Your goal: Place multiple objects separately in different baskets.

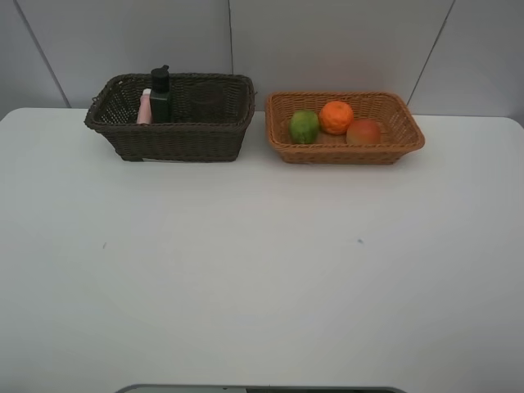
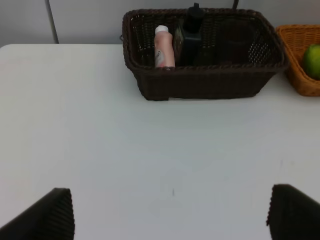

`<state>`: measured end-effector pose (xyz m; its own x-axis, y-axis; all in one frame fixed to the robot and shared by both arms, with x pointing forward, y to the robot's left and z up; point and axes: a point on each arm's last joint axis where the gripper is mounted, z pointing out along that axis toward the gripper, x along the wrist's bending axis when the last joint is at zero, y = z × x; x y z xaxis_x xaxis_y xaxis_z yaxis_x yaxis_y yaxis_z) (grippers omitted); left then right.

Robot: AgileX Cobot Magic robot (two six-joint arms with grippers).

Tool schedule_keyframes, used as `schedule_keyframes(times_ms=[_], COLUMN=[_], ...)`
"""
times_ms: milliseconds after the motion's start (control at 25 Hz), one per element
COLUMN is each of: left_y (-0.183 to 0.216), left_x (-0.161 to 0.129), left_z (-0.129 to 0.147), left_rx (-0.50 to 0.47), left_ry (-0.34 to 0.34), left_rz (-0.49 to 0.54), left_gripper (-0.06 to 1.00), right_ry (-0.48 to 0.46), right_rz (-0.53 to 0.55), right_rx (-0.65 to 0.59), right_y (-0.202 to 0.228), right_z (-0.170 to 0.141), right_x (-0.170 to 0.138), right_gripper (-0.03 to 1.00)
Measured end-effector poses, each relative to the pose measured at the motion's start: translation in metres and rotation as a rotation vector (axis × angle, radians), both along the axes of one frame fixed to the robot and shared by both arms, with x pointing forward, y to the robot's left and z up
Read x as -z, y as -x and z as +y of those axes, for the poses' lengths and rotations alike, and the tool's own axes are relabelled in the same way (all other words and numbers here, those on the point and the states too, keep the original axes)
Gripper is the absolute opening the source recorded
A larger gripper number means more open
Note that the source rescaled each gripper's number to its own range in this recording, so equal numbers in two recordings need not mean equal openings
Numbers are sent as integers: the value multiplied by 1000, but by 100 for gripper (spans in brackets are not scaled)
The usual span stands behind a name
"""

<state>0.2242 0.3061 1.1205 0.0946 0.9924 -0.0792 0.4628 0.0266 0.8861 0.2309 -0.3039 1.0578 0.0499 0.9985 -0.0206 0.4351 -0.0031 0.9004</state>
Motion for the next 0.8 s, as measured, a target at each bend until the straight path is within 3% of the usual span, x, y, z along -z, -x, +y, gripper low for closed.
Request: schedule_keyframes(times_ms=[280,560,800], left_y=[16,2,-7], left_x=[31,65,68], left_z=[3,0,-1], left_rx=[6,11,29], left_ry=[-10,-24,-51], left_rz=[-10,66,-2], left_gripper=[99,99,99], right_ry=[0,0,0], right_rz=[0,0,0], right_rx=[0,0,0], right_y=[0,0,0], right_z=[0,0,0], right_x=[0,0,0], right_gripper=[100,100,100])
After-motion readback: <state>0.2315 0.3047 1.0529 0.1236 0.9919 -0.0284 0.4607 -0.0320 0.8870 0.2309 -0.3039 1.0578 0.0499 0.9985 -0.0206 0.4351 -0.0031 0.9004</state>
